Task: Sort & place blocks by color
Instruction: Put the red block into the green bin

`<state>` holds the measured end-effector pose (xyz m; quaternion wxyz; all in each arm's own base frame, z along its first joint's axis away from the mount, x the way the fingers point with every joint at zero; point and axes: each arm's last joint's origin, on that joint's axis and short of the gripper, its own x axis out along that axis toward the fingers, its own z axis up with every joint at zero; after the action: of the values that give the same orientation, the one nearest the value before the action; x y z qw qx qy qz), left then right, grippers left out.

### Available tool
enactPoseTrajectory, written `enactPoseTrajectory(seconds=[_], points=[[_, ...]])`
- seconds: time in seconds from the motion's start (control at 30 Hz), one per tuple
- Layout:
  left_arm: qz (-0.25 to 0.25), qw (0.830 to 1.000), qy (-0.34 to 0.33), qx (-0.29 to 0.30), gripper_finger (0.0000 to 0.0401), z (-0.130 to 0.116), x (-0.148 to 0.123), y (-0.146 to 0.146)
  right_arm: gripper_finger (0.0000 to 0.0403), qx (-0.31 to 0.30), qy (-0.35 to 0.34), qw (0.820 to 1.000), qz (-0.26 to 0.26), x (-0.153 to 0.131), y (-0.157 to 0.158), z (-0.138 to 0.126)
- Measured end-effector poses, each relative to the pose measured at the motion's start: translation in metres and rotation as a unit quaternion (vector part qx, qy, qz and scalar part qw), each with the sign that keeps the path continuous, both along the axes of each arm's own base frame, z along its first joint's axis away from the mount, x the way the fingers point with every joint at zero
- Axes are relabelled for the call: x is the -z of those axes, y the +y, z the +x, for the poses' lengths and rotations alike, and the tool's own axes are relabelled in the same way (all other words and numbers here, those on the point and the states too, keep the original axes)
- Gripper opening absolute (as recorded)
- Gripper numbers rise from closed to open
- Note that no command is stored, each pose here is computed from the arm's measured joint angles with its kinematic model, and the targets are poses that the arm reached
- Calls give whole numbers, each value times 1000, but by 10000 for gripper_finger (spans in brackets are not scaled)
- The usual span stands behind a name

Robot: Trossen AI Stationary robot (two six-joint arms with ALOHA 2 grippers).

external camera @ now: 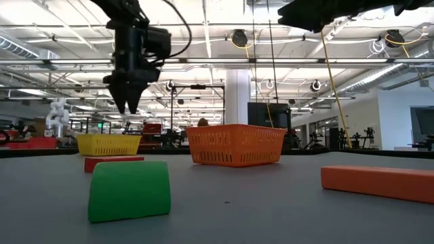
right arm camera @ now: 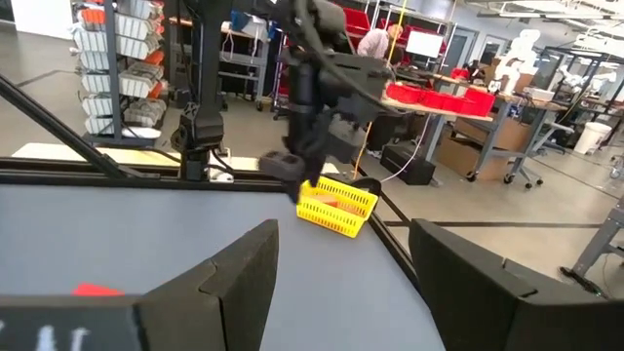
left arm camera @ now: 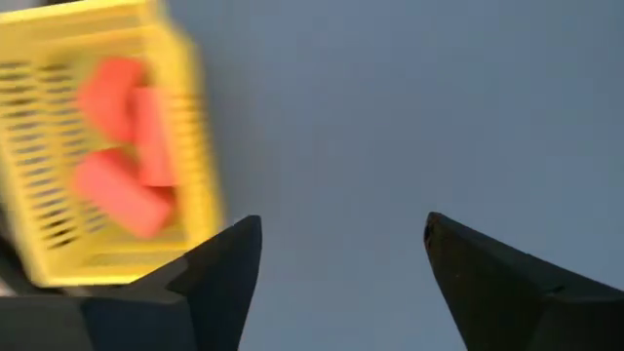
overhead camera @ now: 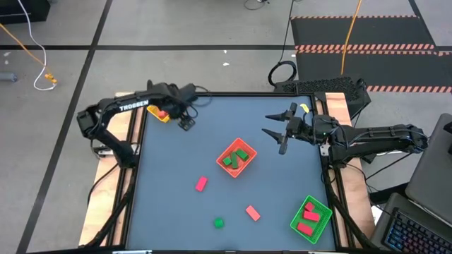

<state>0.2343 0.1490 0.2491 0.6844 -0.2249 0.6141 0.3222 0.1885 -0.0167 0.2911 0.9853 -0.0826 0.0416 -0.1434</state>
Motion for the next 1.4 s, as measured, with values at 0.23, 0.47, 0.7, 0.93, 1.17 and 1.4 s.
enactPoseTrajectory(seconds=[0.23, 0.47, 0.7, 0.93, 1.17, 1.4], points=[[10, 990, -47, 136, 255, 40, -1, -67, 224, 18, 2, 1000, -3, 0, -1, 0], [37, 954, -140, 264, 249, 70, -7, -140, 224, 48, 8, 999, -6, 1, -3, -1], [58, 917, -220, 327, 250, 83, -23, -183, 224, 49, 7, 999, -2, 1, -3, -1], [101, 869, -299, 381, 250, 93, -35, -215, 224, 49, 1, 999, 6, 1, -3, -1], [53, 911, -220, 344, 250, 75, -22, -225, 224, 50, 1, 999, 9, 1, -3, -1], [54, 942, -101, 316, 250, 66, 10, -246, 224, 49, -2, 999, 24, 1, -3, -1]])
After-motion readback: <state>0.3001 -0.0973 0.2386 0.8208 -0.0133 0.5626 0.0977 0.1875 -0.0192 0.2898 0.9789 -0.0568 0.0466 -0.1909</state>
